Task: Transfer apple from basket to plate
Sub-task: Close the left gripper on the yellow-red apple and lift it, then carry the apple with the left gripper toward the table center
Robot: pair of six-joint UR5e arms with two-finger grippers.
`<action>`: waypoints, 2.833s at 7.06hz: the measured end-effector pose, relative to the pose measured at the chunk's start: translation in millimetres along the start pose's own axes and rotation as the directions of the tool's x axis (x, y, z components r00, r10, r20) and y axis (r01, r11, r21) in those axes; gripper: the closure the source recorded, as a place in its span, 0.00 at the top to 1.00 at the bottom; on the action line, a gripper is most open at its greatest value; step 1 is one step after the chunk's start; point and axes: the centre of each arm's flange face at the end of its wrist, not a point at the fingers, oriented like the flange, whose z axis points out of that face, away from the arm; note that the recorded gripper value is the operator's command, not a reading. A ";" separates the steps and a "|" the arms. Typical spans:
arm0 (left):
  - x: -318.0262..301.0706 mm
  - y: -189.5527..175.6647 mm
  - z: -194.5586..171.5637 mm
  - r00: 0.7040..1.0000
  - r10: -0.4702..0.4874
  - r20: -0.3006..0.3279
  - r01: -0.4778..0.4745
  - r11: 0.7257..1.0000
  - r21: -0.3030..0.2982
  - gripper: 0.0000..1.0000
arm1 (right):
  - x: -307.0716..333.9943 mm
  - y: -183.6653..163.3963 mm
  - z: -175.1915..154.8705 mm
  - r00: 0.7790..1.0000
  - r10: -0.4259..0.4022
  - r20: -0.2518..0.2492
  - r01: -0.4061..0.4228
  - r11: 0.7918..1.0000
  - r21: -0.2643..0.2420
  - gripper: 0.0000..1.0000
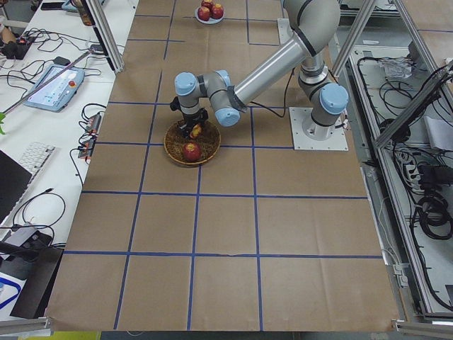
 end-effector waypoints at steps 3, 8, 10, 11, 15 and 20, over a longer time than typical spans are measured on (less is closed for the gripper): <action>2.2 -5.6 -10.4 1.000 -0.010 0.014 0.010 1.000 0.024 0.37 | -0.1 0.1 0.0 1.000 0.000 0.001 0.000 1.000 -0.001 1.00; 119.0 -111.2 -77.5 0.969 -0.245 0.033 0.238 0.961 0.145 0.40 | -0.1 0.3 0.0 1.000 0.000 0.002 0.000 1.000 -0.001 1.00; 198.5 -161.3 -67.8 0.931 -0.365 -0.004 0.361 0.921 0.147 0.39 | -0.7 1.1 1.3 1.000 0.000 0.002 0.000 1.000 -0.003 1.00; 235.8 -181.8 -58.4 0.913 -0.408 -0.019 0.407 0.901 0.149 0.39 | -0.8 1.6 2.1 1.000 0.000 0.002 0.000 1.000 -0.003 1.00; 310.8 -225.4 -3.8 0.898 -0.438 -0.041 0.439 0.886 0.152 0.42 | -0.8 2.3 2.1 1.000 0.000 0.001 0.000 1.000 -0.002 1.00; 338.2 -239.1 10.5 0.916 -0.400 -0.042 0.401 0.904 0.148 0.45 | -0.3 2.0 2.2 1.000 0.001 0.001 -0.001 1.000 -0.002 1.00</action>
